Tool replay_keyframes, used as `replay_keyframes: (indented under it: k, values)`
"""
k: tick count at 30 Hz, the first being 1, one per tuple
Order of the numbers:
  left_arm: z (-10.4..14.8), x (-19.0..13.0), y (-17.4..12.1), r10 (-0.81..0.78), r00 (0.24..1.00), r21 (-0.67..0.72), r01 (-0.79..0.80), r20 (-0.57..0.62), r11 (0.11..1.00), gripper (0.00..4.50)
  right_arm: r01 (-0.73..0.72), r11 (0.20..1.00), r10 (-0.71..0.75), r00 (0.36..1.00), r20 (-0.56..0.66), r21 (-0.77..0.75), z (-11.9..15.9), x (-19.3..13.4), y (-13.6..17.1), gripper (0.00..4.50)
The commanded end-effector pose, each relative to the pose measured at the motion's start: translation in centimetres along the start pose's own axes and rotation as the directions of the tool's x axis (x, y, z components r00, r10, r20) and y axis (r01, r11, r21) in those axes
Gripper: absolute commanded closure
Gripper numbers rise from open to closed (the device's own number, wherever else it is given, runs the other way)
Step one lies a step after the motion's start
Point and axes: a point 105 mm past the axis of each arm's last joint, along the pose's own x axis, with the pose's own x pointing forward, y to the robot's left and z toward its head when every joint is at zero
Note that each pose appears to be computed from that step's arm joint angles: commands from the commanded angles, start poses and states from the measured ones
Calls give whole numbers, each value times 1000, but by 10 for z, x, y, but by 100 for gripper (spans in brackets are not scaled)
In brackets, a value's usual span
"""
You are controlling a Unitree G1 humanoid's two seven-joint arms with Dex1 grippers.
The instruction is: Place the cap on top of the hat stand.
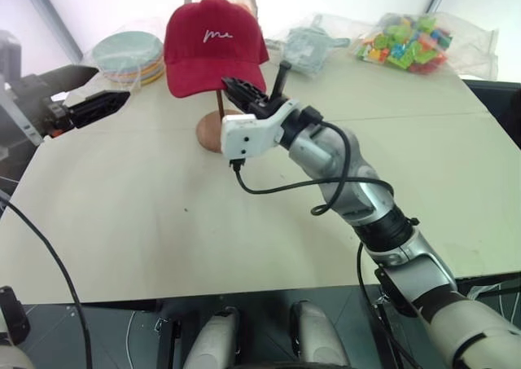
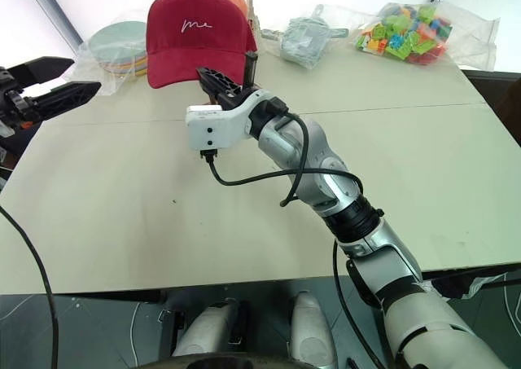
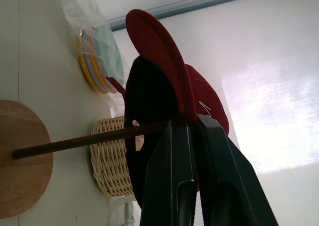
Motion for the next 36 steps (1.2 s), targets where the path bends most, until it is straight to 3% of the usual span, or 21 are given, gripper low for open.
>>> replay_keyframes:
  k: [1,6,7,14,18,23,26,30,33,36]
  values:
    - [15,-1,0,3,999,48,-5,39,999,0,33,999,-34,997,66,16,19,-2,-9,297]
    - [14,-2,0,2,999,46,-4,36,999,0,4,998,-12,993,117,63,30,-3,-4,37]
    - [14,-2,0,1,999,46,-3,35,999,0,-2,998,-7,992,127,69,32,-3,-3,4]
    - [11,-3,-1,-8,999,33,7,37,999,0,-86,970,42,981,191,225,41,-11,2,4]
    - [6,-3,1,-10,999,16,10,32,1000,0,-68,947,7,982,191,315,30,-23,-25,4]
    - [-7,-5,10,1,1000,-14,-1,3,1000,0,-47,964,5,988,157,260,15,-45,-58,4]
    - [-17,-8,16,16,999,-17,-16,-38,1000,0,-84,926,44,992,116,368,-4,-66,-73,4]
    - [-34,-12,20,32,995,-11,-33,-99,999,0,-211,747,176,977,119,631,-35,-106,-90,4]
    - [-45,-8,21,43,993,-22,-46,-106,999,0,-93,575,185,983,-18,813,-90,-141,-114,4]
    - [-52,-2,22,74,993,-20,-76,-96,997,0,-49,508,215,974,-71,860,-121,-164,-116,4]
